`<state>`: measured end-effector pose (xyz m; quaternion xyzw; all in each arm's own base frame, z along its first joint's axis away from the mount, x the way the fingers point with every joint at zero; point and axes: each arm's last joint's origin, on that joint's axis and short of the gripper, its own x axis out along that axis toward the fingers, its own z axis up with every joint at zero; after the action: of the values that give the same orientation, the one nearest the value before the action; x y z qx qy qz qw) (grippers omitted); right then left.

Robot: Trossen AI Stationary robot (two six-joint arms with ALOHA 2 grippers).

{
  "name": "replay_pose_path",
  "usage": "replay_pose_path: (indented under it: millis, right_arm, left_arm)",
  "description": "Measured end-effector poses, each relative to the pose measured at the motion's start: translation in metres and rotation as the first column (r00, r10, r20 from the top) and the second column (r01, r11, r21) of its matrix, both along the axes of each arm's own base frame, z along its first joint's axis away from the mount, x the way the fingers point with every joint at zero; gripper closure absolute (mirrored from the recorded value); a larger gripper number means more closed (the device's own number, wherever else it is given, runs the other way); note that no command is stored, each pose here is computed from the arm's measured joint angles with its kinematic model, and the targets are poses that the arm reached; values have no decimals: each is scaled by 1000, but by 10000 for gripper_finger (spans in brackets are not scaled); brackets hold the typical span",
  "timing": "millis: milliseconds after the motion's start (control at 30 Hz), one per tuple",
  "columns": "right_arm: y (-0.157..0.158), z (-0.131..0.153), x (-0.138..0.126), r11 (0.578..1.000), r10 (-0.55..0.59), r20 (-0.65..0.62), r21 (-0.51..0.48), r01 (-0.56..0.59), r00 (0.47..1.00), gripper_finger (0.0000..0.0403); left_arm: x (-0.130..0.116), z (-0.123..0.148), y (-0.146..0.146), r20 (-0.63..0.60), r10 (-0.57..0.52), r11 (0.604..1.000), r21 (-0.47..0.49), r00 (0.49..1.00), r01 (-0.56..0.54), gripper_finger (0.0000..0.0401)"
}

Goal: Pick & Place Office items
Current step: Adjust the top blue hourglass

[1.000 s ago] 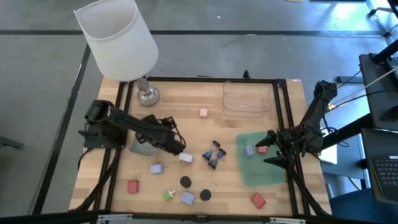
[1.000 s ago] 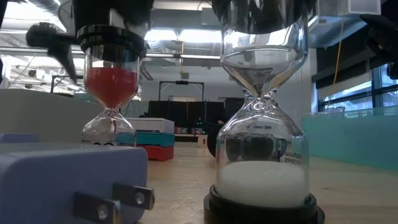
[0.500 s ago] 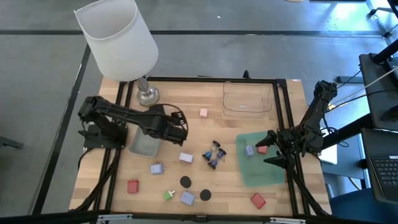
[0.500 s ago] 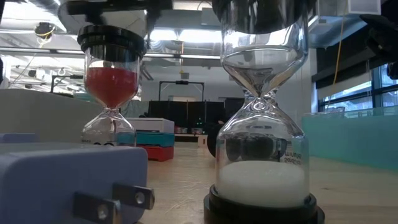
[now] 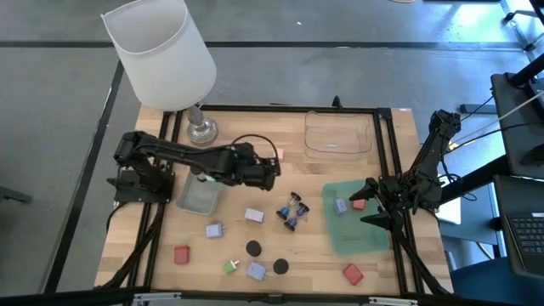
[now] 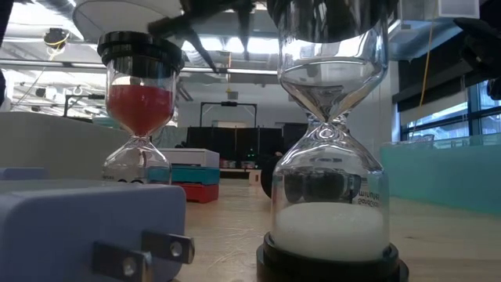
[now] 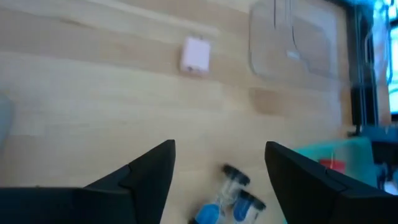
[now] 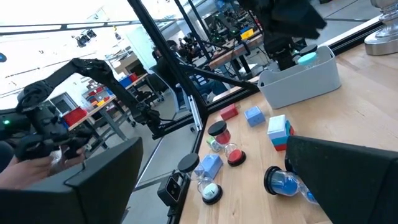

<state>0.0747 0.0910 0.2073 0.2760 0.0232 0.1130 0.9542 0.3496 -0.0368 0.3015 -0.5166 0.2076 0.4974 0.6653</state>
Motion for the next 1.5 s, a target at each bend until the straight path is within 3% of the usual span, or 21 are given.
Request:
replay_pose_path:
  millis: [233,433,633,767,1033,1200,1500]
  right_arm:
    - [0,0,0,1000,0,0,0,0,1000,3]
    - [0,0,0,1000,0,0,-1,0,1000,3]
    - [0,0,0,1000,0,0,-1,0,1000,3]
    - [0,0,0,1000,0,0,0,0,1000,3]
    - [0,0,0,1000,0,0,0,0,1000,3]
    - [0,0,0,1000,0,0,-1,0,1000,3]
    - [0,0,0,1000,0,0,0,0,1000,3]
  left_arm:
    - [25,-17,-10,3,-89,996,-19,996,89,180]
    - [49,-18,-15,-25,-204,978,34,979,205,182]
    - [73,-28,-18,-131,-361,923,95,923,374,182]
    - [85,-42,-21,-193,-456,876,78,869,476,182]
    - [93,-70,-25,-242,-542,835,-49,805,547,182]
    - [90,-74,-33,-231,-603,797,-144,764,586,182]
    - [84,-80,-58,-292,-584,805,-89,758,586,144]
